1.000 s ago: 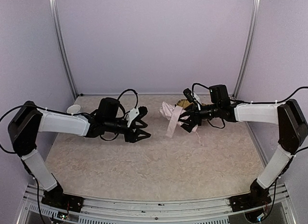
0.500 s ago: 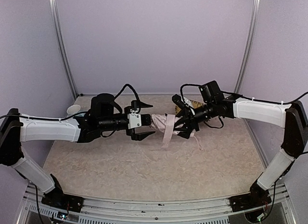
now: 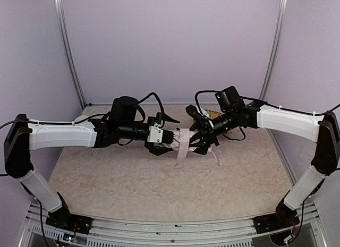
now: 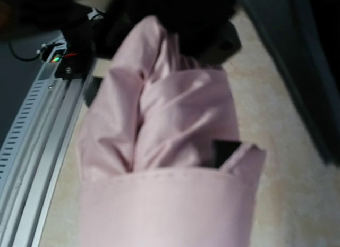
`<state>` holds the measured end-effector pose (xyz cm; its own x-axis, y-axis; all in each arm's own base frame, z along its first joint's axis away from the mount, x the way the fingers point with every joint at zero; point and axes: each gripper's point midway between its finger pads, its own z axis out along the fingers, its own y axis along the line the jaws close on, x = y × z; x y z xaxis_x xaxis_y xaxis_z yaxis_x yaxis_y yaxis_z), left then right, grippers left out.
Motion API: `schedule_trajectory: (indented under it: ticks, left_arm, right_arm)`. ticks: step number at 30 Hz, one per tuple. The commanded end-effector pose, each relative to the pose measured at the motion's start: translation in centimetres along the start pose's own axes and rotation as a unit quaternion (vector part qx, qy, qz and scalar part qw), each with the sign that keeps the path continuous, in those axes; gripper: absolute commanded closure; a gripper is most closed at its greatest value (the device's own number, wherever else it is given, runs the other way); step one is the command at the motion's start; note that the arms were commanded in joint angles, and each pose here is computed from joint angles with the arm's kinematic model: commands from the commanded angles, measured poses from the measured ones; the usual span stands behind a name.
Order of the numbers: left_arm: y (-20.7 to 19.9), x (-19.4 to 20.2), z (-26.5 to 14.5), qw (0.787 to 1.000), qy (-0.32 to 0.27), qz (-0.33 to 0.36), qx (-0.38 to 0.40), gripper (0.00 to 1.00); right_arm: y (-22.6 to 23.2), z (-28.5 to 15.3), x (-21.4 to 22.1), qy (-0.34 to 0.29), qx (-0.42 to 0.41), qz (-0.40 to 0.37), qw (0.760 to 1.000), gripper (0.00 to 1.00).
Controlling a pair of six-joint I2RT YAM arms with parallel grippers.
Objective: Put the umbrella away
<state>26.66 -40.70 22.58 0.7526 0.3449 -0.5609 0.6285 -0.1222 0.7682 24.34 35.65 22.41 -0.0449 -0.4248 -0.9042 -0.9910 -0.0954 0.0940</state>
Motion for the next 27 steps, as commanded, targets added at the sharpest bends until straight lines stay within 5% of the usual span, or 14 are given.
schedule_trajectory:
  ticks: [1,17,19,23,27]
  left_arm:
    - [0.4,-1.0,0.0,0.999,-0.022,0.036,0.001,0.07]
    - [-0.5,-5.1,-0.6,0.993,-0.092,0.07,0.026,0.26]
    - [-0.7,-5.0,-0.5,0.993,-0.091,0.07,0.032,0.37]
    - [-1.0,-5.0,-0.2,0.993,-0.09,0.067,0.039,0.73]
    - [-1.1,-5.1,-0.1,0.993,-0.091,0.062,0.04,0.9]
  right_arm:
    - [1.9,-0.8,-3.4,-0.03,-0.026,-0.047,0.998,1.0]
    - [1.9,-0.7,-4.1,-0.032,-0.034,-0.056,0.997,1.0]
    - [1.9,-0.6,-4.0,-0.031,-0.035,-0.055,0.997,1.0]
    - [1.8,-0.6,-4.1,-0.031,-0.035,-0.056,0.997,1.0]
    - [1.8,-0.7,-4.2,-0.03,-0.03,-0.059,0.997,1.0]
